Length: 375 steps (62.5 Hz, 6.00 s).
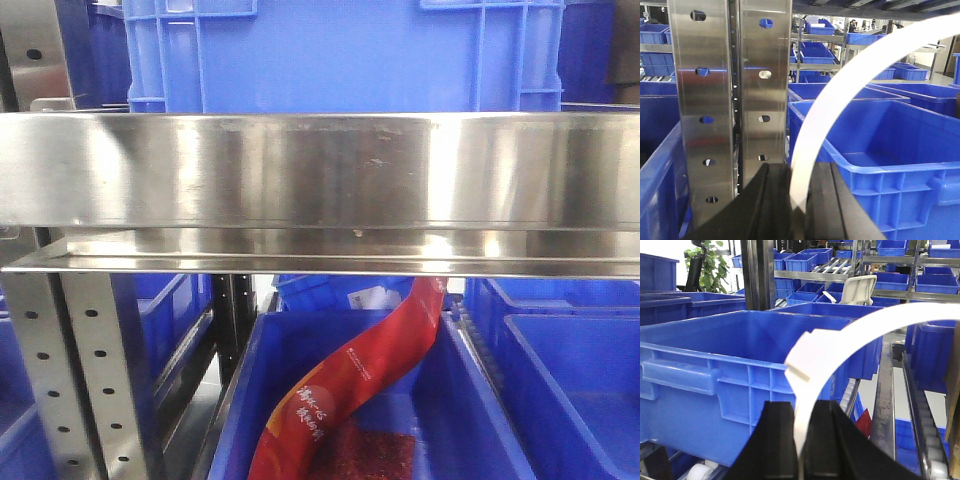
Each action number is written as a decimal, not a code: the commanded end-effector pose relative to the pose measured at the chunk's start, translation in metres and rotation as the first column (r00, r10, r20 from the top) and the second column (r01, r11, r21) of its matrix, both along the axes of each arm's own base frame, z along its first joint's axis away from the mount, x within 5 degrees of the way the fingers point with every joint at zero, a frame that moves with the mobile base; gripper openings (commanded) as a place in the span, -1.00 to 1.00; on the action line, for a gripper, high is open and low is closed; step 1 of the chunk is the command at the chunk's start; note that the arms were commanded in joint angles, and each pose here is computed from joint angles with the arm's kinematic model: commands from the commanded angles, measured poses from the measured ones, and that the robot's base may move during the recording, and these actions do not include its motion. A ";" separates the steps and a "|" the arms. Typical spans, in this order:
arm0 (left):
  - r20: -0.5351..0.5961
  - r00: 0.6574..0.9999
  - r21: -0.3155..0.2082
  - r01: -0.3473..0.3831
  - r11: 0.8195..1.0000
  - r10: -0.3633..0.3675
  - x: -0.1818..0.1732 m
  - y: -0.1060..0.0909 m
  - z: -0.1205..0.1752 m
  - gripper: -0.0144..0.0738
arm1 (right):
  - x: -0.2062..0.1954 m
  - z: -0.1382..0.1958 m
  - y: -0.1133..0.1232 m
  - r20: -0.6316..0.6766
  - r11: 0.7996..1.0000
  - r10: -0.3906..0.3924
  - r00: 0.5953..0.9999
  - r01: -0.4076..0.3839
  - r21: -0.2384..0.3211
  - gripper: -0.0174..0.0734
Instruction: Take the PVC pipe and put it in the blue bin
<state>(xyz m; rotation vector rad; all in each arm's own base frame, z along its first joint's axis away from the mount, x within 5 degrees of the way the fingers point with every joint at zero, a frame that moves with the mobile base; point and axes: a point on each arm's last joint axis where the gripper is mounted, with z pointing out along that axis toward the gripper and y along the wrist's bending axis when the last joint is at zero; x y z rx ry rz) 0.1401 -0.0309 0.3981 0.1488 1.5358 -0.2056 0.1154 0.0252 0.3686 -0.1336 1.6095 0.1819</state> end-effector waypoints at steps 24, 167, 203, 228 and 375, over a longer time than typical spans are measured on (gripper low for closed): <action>0.037 0.999 -0.010 0.001 1.000 0.000 -0.001 0.000 0.004 -0.92 | -0.001 0.006 0.000 0.043 1.000 0.004 0.999 -0.004 -0.006 -0.99; -0.268 0.929 0.014 0.268 0.963 -0.255 0.248 -0.141 0.045 -0.22 | 0.262 0.071 0.091 -0.502 0.980 0.180 0.846 -0.195 0.023 0.07; -0.216 0.938 0.007 0.278 0.960 -0.270 0.217 -0.129 0.081 -0.60 | 0.241 0.092 0.086 -0.484 0.979 0.188 0.854 -0.204 0.021 -0.99; -0.359 0.871 0.001 0.359 0.933 -0.335 0.156 -0.116 0.100 -0.92 | 0.195 0.114 0.077 -0.479 0.972 0.226 0.848 -0.231 0.050 -0.99; -0.021 0.978 -0.104 0.202 0.974 -0.206 0.018 -0.041 -0.002 -0.92 | -0.061 -0.126 -0.033 0.055 0.943 -0.334 0.941 0.332 0.035 -0.99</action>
